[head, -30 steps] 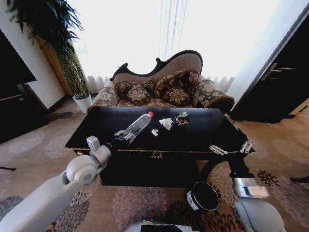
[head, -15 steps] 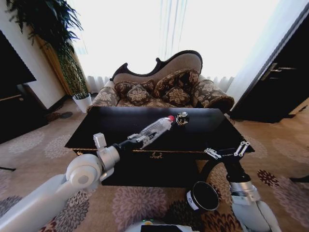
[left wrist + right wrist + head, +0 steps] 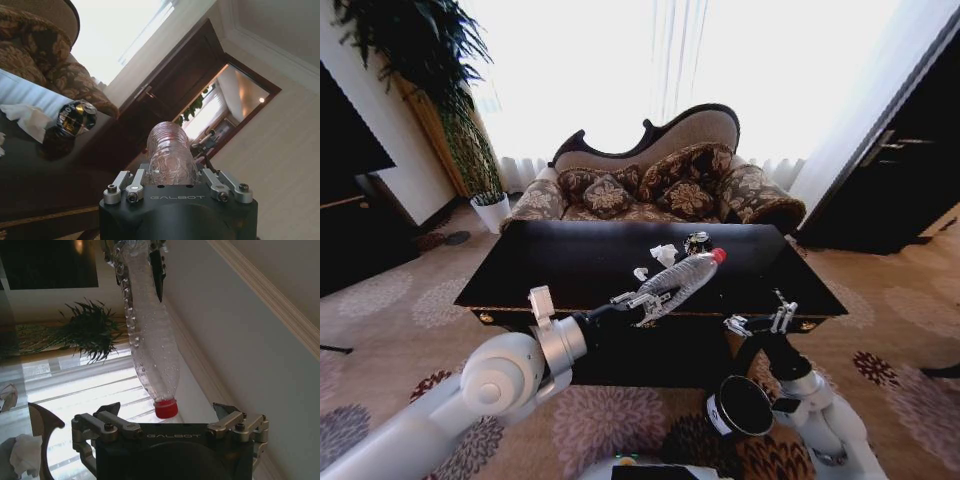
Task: Move to the front of the table and place the trash on the table into the trash bin.
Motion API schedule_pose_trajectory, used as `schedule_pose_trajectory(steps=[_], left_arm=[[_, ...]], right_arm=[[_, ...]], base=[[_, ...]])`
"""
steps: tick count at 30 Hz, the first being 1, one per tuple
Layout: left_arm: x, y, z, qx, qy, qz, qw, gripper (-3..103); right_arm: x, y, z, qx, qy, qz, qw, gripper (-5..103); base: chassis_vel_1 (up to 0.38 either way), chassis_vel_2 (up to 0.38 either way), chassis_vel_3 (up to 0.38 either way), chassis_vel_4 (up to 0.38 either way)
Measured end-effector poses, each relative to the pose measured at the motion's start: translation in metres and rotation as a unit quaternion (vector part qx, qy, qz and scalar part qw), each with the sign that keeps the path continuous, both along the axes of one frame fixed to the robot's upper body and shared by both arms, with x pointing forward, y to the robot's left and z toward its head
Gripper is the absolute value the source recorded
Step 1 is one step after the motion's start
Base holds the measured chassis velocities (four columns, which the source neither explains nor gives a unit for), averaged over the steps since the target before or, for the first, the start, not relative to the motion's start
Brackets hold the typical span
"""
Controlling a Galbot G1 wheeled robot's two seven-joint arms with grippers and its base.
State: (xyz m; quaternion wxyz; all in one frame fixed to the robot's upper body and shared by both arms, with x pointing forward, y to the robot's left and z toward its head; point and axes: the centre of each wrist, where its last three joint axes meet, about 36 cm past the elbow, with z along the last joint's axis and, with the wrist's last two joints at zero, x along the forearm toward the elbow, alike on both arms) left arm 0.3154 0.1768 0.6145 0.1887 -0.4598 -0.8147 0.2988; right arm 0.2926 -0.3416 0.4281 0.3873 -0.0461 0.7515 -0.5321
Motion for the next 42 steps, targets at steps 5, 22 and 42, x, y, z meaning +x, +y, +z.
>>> schedule_pose_trajectory(steps=[5,22,42], left_arm=[[-0.003,-0.008,-0.009,0.008,0.006,-0.016,0.9998,36],[0.002,-0.032,-0.02,0.003,-0.001,-0.051,0.9987,36],[-0.021,-0.036,-0.035,-0.015,0.038,-0.046,0.9981,36]], right_arm=[[-0.003,0.004,0.004,0.003,-0.001,0.002,1.0,100],[-0.019,0.018,0.021,0.008,0.007,0.022,1.0,100],[-0.021,0.022,0.017,0.001,0.019,0.031,0.999,57]], base=[[0.0,0.0,0.0,0.0],[0.0,0.0,0.0,0.0],[0.0,0.0,0.0,0.0]])
